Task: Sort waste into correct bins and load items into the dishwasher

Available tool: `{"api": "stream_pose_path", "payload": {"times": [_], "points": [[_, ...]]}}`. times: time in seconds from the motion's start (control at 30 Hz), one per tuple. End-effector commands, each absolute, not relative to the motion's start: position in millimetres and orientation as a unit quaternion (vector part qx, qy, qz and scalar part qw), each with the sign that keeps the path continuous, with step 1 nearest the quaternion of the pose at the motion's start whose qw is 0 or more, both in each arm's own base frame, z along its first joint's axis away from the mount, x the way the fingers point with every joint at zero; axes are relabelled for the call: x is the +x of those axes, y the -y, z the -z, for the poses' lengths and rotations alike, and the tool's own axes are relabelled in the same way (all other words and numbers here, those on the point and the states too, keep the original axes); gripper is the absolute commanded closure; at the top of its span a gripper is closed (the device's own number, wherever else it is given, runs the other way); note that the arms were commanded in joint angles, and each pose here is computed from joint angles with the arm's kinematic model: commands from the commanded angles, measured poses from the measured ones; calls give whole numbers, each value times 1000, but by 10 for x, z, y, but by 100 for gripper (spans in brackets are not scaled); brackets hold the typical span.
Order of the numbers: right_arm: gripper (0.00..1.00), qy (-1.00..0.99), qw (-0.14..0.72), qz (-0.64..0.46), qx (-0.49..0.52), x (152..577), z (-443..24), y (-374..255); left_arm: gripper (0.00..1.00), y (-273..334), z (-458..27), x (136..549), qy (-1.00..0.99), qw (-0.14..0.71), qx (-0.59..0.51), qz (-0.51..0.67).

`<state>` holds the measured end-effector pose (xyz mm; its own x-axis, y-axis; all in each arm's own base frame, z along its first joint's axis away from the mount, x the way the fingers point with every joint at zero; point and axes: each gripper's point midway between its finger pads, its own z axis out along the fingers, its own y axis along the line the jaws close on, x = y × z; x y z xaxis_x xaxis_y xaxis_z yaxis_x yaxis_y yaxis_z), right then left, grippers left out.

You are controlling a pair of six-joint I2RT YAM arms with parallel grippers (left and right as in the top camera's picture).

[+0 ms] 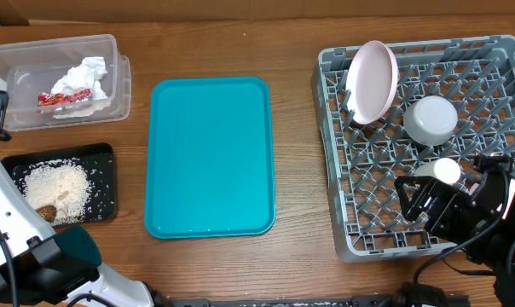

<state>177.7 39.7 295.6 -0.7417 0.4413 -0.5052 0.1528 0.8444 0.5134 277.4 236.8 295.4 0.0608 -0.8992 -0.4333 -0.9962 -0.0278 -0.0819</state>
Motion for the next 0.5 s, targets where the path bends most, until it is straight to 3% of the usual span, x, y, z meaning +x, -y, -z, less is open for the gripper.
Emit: {"api": "stream_pose_path", "payload": {"times": [0.0, 0.3, 0.47], "points": [[0, -908, 313, -223, 167, 1743, -2927, -398, 0, -2389, -2945, 2787, -667, 185, -709, -138], [0, -923, 280, -190, 184, 1609, -2756, -317, 0, -2391, -2945, 2786, -667, 185, -709, -138], [0, -907, 335, -193, 167, 1815, -2799, -292, 0, -2389, -2945, 2787, -667, 185, -709, -138]]}}
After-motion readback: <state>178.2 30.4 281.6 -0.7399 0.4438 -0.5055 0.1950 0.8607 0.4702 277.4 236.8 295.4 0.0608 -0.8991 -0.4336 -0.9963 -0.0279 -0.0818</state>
